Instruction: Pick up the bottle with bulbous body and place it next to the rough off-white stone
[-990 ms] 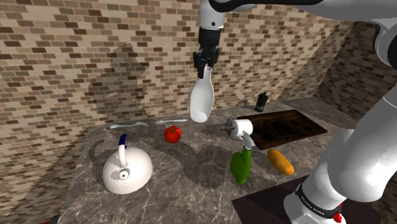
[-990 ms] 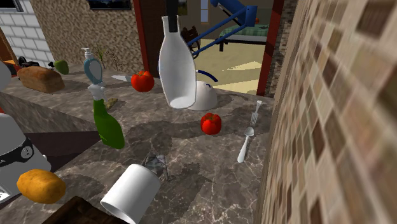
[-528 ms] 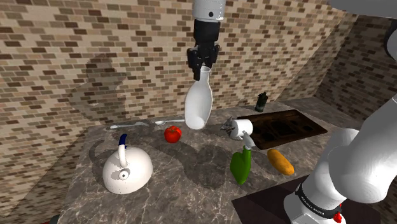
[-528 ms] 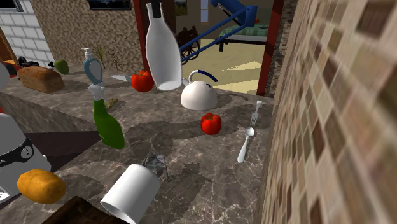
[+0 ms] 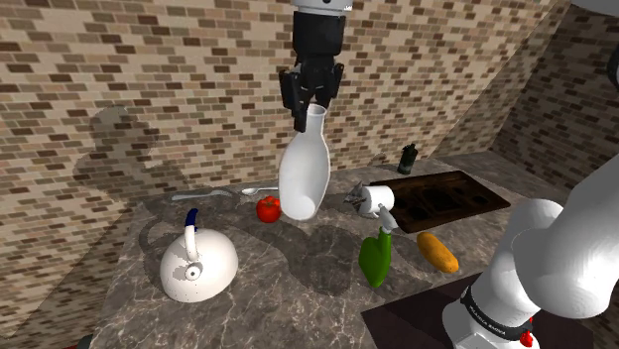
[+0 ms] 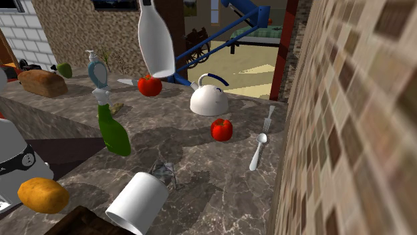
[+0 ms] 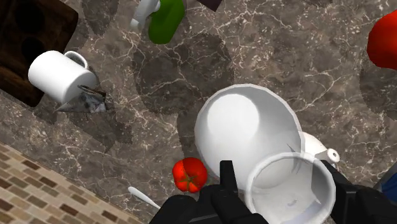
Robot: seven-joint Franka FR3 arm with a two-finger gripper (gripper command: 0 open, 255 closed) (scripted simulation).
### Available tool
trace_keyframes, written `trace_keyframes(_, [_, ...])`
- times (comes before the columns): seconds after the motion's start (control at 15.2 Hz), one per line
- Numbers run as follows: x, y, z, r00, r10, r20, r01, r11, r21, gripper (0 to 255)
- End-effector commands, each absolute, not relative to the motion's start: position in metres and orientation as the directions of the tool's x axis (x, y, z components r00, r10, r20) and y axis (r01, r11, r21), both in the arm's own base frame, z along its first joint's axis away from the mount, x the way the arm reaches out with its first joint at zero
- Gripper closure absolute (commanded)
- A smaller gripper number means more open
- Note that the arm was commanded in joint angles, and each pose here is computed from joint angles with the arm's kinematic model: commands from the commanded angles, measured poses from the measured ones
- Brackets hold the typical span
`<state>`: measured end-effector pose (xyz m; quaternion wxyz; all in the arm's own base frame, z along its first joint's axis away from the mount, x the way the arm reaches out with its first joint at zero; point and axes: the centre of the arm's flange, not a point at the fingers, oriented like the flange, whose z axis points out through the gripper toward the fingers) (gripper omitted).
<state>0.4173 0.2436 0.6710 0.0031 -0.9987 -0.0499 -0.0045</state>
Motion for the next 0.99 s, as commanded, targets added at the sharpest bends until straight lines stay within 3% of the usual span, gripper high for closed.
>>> trace_keyframes(0.0, [0.402,0.263,0.678,0.995,0.098,0.009,0.098,-0.995,-0.006,255])
trace_keyframes(0.92, [0.298,0.407,0.732,0.995,0.098,0.009,0.098,-0.995,-0.006,255])
